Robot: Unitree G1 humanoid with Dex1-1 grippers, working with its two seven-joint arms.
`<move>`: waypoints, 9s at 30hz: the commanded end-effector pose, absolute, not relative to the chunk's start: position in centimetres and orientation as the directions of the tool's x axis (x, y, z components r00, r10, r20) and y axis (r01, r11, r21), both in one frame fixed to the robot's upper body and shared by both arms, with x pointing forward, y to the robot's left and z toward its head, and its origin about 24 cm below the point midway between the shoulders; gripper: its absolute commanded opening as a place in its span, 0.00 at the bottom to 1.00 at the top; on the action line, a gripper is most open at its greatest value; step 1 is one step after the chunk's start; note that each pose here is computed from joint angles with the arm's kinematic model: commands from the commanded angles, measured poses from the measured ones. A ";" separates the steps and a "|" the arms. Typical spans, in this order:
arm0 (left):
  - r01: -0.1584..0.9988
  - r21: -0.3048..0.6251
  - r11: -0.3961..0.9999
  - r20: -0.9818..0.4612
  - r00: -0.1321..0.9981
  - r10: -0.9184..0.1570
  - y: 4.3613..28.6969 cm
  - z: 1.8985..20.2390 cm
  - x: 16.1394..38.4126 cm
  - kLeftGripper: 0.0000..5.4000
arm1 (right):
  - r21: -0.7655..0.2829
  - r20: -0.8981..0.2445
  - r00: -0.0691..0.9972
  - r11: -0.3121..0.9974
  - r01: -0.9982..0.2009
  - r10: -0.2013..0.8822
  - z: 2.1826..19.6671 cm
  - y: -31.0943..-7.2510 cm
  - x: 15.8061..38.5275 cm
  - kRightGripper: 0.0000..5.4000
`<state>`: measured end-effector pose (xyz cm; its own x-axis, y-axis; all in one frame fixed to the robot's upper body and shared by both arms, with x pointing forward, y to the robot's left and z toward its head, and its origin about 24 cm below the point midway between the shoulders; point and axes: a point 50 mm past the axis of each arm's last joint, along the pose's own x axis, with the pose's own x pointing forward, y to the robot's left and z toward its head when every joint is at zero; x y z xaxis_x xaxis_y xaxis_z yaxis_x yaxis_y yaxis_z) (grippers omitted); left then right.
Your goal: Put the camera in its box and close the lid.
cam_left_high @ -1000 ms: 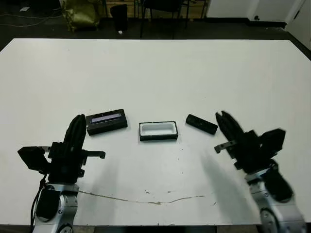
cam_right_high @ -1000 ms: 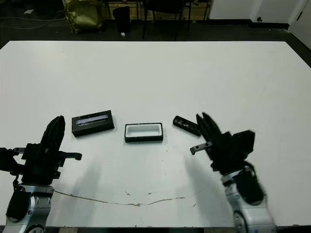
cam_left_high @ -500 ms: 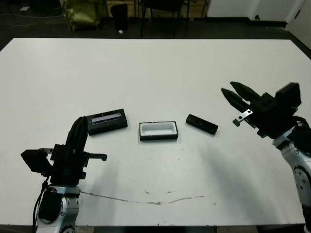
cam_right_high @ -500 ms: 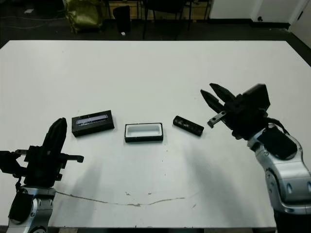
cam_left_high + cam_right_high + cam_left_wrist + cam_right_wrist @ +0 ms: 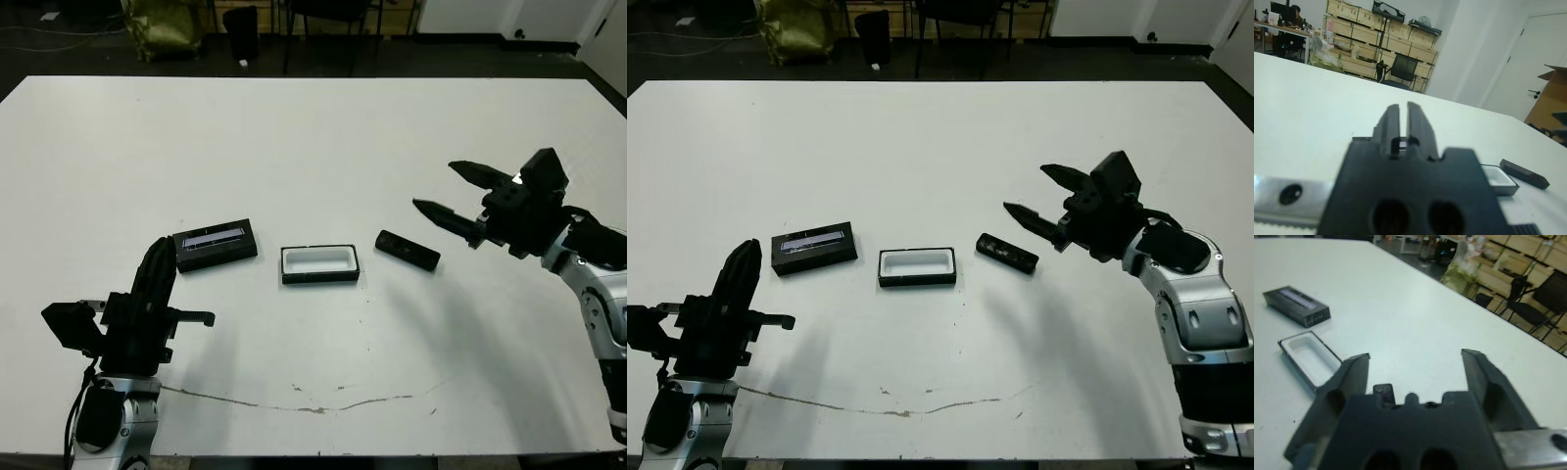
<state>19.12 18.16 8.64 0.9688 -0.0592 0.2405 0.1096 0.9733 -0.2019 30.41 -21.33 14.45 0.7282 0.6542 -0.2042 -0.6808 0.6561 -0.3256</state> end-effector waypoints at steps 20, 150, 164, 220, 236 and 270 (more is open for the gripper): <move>0.104 -0.191 0.976 0.214 0.975 -0.062 18.4 8.3 19.1 0.00 | -0.308 -0.366 0.616 0.533 -0.788 0.698 13.1 -22.6 32.0 1.00; 0.105 -0.206 0.973 0.199 0.978 -0.064 17.6 7.6 18.2 0.00 | -0.091 -0.662 0.032 -0.038 -0.995 0.749 13.6 -11.2 35.3 0.09; 0.104 -0.214 0.971 0.195 0.979 -0.062 17.5 7.6 18.1 0.00 | -0.124 -0.692 0.037 -0.068 -0.990 0.721 13.1 -10.6 35.2 0.09; 0.090 -0.219 0.972 0.185 0.982 -0.049 17.3 7.3 18.1 0.00 | -0.245 -0.731 0.033 -0.218 -0.945 0.682 11.4 -8.7 34.3 0.44; 0.087 -0.204 0.975 0.179 0.983 -0.050 17.4 7.3 18.1 0.00 | -0.259 -0.580 0.083 -0.088 -0.962 0.810 15.7 -10.6 34.7 1.00; 0.474 0.476 0.740 -0.115 0.869 -0.482 24.6 19.4 27.6 0.07 | -0.012 -0.053 0.915 0.916 -0.401 0.400 9.0 -19.3 19.1 0.00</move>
